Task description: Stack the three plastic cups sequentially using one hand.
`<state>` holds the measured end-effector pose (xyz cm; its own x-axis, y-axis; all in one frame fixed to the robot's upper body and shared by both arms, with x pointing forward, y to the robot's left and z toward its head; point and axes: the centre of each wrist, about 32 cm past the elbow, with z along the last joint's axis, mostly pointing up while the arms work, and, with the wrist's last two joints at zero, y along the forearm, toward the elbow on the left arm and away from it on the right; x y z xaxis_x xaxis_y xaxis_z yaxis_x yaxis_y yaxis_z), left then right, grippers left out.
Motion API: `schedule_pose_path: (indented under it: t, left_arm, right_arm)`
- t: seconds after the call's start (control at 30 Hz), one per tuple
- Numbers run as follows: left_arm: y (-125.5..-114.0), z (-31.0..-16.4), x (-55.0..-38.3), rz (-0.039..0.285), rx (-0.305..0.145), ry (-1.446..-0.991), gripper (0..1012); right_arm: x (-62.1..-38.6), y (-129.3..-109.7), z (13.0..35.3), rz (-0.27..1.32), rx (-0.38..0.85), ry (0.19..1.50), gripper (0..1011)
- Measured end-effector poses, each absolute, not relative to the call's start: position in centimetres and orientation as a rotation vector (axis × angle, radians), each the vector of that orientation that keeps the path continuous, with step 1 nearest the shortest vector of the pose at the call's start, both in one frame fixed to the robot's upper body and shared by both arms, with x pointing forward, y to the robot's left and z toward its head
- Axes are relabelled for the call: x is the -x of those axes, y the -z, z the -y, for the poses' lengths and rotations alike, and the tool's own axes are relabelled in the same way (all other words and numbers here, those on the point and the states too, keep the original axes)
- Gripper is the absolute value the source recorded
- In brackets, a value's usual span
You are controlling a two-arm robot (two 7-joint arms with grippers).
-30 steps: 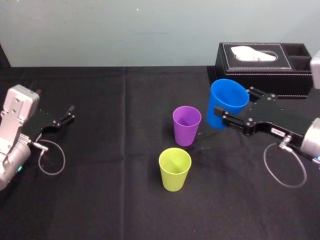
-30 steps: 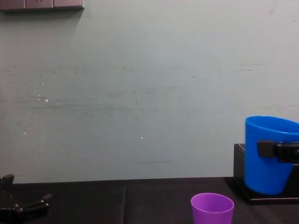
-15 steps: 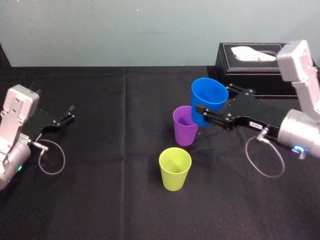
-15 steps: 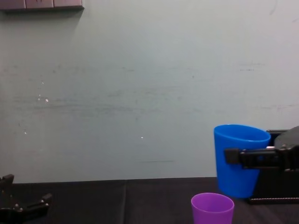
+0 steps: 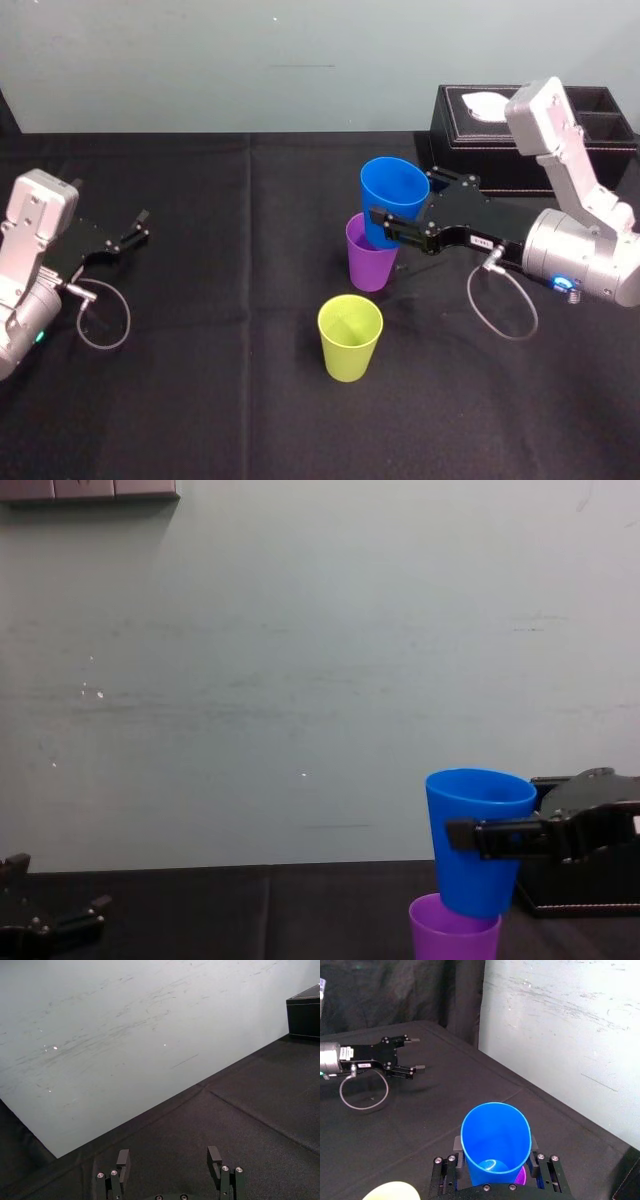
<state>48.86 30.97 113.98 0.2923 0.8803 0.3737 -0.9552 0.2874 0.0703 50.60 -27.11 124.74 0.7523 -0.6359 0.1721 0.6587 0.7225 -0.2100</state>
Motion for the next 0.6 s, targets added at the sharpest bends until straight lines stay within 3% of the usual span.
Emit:
schedule_pose_path:
  t: [0.6]
  left_arm:
    - [-114.0,-31.0,-48.9,0.285,-0.304,-1.248,1011]
  right_arm:
    - [-52.2,-123.8,26.7,0.066,0.264,0.705,720]
